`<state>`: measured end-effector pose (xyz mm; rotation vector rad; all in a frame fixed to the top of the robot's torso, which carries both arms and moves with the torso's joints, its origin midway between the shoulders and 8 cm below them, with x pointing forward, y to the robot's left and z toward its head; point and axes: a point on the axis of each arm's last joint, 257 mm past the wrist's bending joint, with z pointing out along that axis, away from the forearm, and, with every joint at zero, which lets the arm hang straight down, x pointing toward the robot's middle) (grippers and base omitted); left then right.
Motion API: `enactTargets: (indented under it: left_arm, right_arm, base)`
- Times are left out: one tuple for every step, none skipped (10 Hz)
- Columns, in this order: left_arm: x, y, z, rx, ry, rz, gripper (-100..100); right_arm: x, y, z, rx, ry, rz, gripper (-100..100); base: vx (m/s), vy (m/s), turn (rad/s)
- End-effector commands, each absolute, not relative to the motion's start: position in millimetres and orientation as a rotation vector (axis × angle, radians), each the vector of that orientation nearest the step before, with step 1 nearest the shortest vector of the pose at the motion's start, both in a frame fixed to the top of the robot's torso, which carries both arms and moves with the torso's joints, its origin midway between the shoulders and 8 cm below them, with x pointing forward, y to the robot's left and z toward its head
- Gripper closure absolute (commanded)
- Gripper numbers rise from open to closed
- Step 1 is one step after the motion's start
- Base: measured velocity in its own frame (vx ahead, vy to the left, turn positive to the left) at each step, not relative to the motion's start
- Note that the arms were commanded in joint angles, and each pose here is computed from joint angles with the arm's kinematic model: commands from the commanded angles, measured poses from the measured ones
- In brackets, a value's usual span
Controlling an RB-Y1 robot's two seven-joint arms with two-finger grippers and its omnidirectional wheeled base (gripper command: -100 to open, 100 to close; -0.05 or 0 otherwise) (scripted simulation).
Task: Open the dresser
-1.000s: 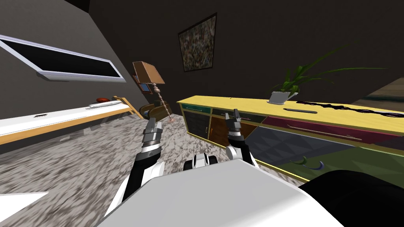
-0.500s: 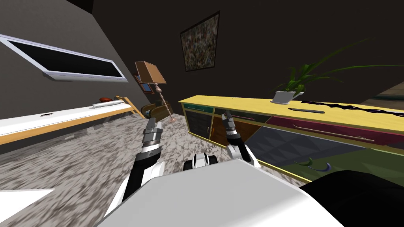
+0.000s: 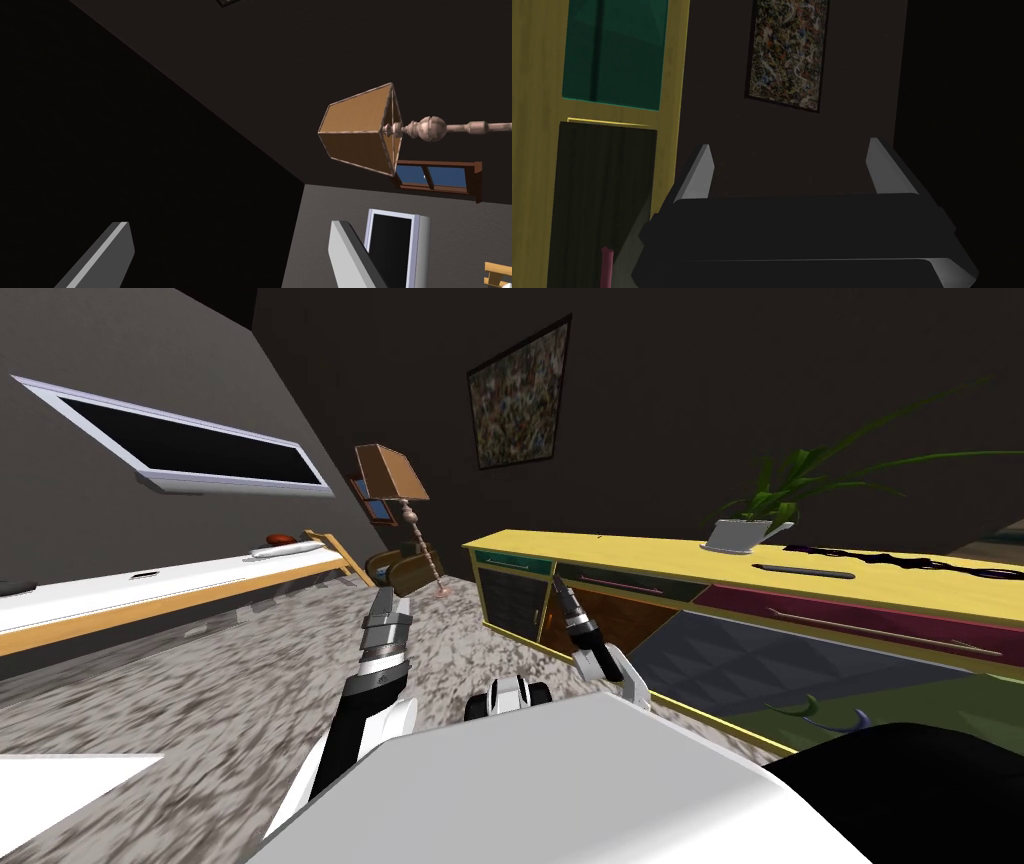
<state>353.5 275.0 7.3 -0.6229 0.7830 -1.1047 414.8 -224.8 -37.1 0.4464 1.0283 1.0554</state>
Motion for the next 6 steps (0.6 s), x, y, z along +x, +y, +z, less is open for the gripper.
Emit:
enactTargets:
  left_arm:
    - [353.5, 275.0, 7.3, -0.623, 0.783, -1.105, 0]
    - [353.5, 275.1, 7.3, -0.623, 0.783, -1.105, 0]
    - [353.5, 275.1, 7.3, -0.623, 0.783, -1.105, 0]
    - [353.5, 275.1, 7.3, -0.623, 0.783, -1.105, 0]
    - [353.5, 275.1, 7.4, -0.623, 0.783, -1.105, 0]
    - [353.5, 275.1, 7.3, -0.623, 0.783, -1.105, 0]
  right_arm:
    - [431.4, -225.5, -56.7, 0.407, 1.107, 0.96, -100]
    - [441.2, -226.1, -67.8, 0.383, 1.152, 0.9, -100]
    - [451.2, -228.1, -78.8, 0.364, 1.194, 0.843, -100]
    - [451.2, -227.7, -79.1, 0.357, 1.196, 0.836, -100]
    - [461.3, -230.3, -90.6, 0.331, 1.239, 0.768, -100]
    - [471.0, -233.6, -100.8, 0.308, 1.275, 0.708, -100]
  base:
    - [0.022, 0.079, 0.014]
    - [0.01, 0.078, 0.027]
    - [0.026, 0.11, 0.048]
    - [0.016, 0.089, 0.017]
    - [0.016, 0.087, 0.03]
    - [0.011, 0.119, 0.044]
